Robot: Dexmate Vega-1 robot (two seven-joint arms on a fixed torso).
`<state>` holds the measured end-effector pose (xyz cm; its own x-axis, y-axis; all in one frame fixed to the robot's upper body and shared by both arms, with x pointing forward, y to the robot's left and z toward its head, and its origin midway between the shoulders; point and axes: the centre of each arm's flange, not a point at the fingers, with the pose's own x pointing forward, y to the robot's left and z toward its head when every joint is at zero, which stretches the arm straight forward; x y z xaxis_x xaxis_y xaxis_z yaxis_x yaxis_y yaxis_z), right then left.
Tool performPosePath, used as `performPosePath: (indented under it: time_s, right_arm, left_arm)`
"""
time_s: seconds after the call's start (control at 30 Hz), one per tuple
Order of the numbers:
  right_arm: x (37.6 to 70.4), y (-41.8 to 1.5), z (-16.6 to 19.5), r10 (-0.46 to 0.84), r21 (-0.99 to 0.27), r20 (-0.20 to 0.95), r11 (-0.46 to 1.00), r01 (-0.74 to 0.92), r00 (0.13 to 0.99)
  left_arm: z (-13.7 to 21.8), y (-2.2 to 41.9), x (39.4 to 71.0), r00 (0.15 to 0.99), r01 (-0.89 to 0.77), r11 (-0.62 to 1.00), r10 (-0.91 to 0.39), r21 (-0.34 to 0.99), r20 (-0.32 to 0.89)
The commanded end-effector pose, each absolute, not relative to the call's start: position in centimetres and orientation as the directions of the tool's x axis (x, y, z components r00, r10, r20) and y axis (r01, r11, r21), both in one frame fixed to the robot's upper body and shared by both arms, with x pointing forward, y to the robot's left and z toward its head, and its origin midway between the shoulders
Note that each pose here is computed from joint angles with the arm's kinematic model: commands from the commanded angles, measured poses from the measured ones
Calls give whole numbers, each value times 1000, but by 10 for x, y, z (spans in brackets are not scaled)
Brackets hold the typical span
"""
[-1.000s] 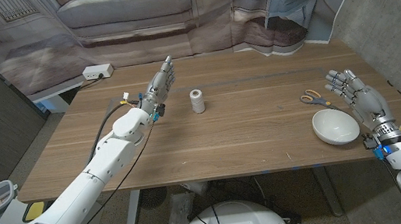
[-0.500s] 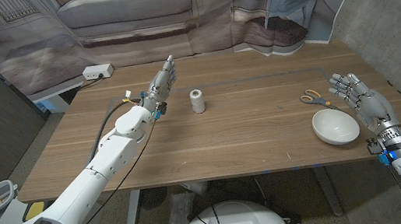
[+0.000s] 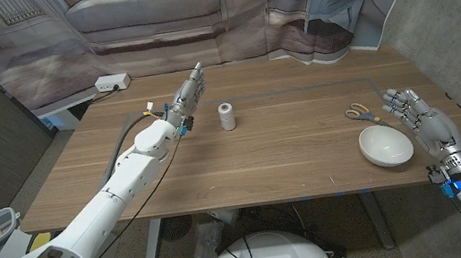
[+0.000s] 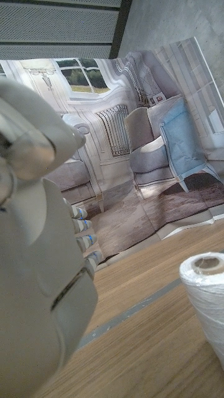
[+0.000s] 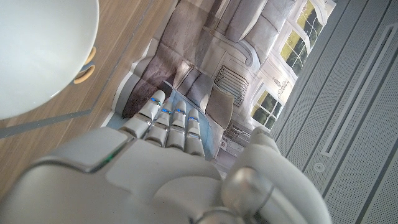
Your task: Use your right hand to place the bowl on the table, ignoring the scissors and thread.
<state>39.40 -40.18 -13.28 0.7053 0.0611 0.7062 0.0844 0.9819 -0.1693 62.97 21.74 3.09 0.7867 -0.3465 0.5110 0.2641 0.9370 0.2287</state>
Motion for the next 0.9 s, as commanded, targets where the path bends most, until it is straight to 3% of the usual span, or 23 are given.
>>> performPosePath:
  time_s: [0.03, 0.9]
  right_arm:
    - [388, -401, -142, 63, -171, 704, 982, 83, 707]
    - [368, -405, -155, 38, -174, 714, 977, 125, 700]
  left_arm:
    - [35, 213, 634, 787, 275, 932, -359, 237, 502]
    - [45, 210, 633, 799, 277, 926, -371, 258, 473]
